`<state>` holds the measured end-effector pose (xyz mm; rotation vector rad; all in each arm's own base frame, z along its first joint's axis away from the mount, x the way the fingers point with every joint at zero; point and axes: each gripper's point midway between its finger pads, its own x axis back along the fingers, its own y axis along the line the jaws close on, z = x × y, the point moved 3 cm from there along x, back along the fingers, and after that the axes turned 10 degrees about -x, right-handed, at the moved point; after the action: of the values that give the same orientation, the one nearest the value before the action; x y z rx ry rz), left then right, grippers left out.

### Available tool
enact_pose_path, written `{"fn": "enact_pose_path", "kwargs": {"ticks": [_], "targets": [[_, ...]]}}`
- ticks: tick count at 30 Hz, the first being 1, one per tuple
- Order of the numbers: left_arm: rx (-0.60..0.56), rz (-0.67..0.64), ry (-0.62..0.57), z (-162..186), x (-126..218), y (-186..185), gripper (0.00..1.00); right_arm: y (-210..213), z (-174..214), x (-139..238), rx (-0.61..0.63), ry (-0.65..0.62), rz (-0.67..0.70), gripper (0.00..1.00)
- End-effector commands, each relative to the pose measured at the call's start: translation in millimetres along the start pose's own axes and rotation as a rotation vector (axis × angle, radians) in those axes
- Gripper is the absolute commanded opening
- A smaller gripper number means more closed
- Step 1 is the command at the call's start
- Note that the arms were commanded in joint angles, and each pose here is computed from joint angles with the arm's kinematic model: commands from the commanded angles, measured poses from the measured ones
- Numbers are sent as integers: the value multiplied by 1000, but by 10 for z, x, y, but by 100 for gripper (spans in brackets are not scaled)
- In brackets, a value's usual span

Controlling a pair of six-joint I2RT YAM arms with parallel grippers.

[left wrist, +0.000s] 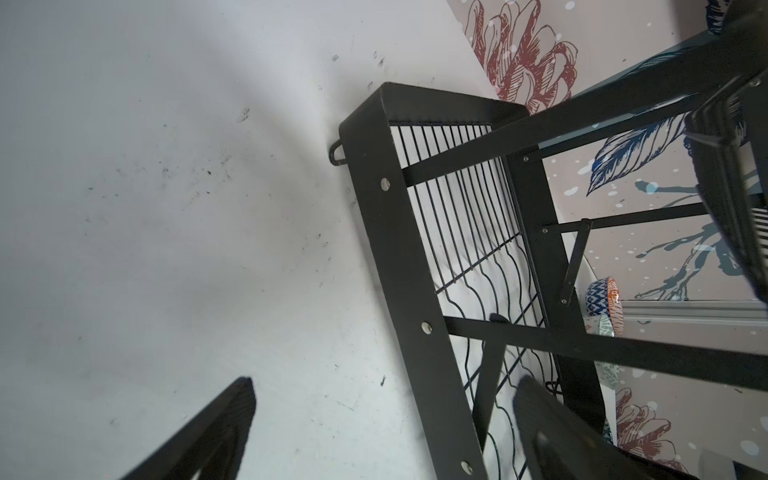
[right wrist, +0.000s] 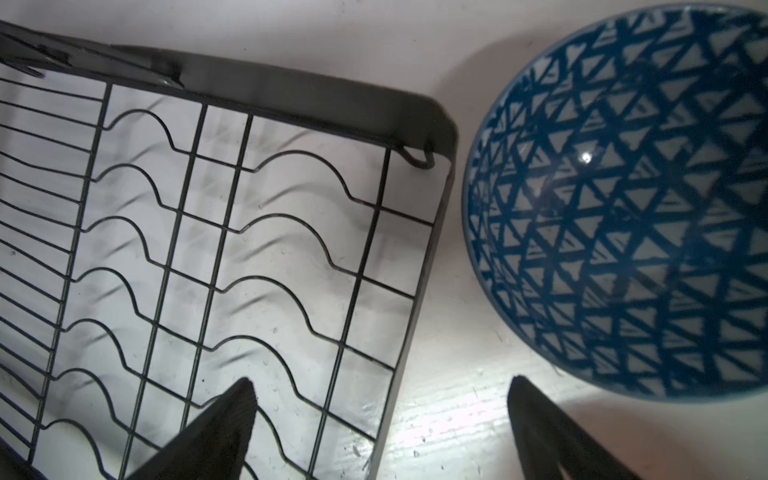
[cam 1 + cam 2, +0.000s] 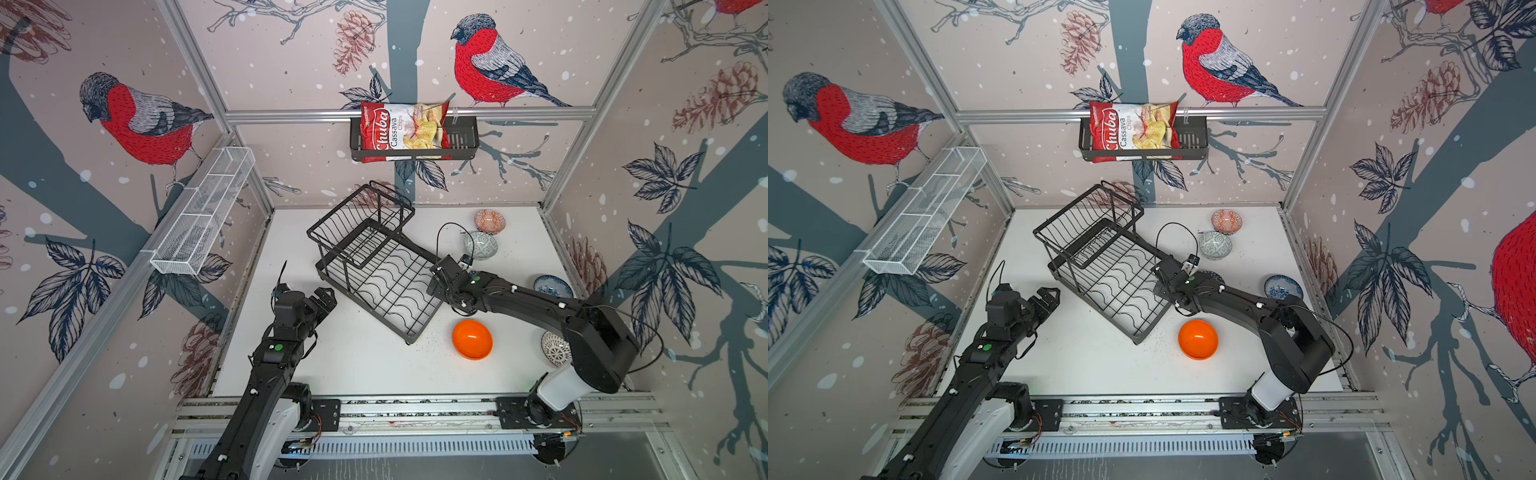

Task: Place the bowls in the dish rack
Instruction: 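Reach the right gripper to the dish rack's near corner while the left arm rises, then grip the rack edge with the right gripper and drag it farther from the robot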

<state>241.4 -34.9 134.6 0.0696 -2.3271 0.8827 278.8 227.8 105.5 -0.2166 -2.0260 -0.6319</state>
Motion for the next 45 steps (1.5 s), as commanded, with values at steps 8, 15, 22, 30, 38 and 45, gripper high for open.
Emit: {"fn": "enact_pose_path", "kwargs": {"ticks": [8, 15, 22, 30, 38, 45], "targets": [[17, 59, 50, 103, -55, -82, 97, -6, 227, -147, 12, 50, -13, 79], [-7, 46, 74, 142, -52, -63, 97, 111, 254, -222, 74, 62, -18, 59], [9, 58, 105, 236, -43, -35, 97, 323, 251, -360, 138, 77, 0, 40], [-12, 50, 128, 287, -43, -6, 97, 619, 136, -479, 229, 42, -18, 21], [-18, 66, 130, 281, -60, -35, 97, 772, -166, -654, 310, -3, 6, 13], [-26, 64, 149, 315, -70, -23, 97, 939, -503, -873, 282, -2, -2, 8]]}}
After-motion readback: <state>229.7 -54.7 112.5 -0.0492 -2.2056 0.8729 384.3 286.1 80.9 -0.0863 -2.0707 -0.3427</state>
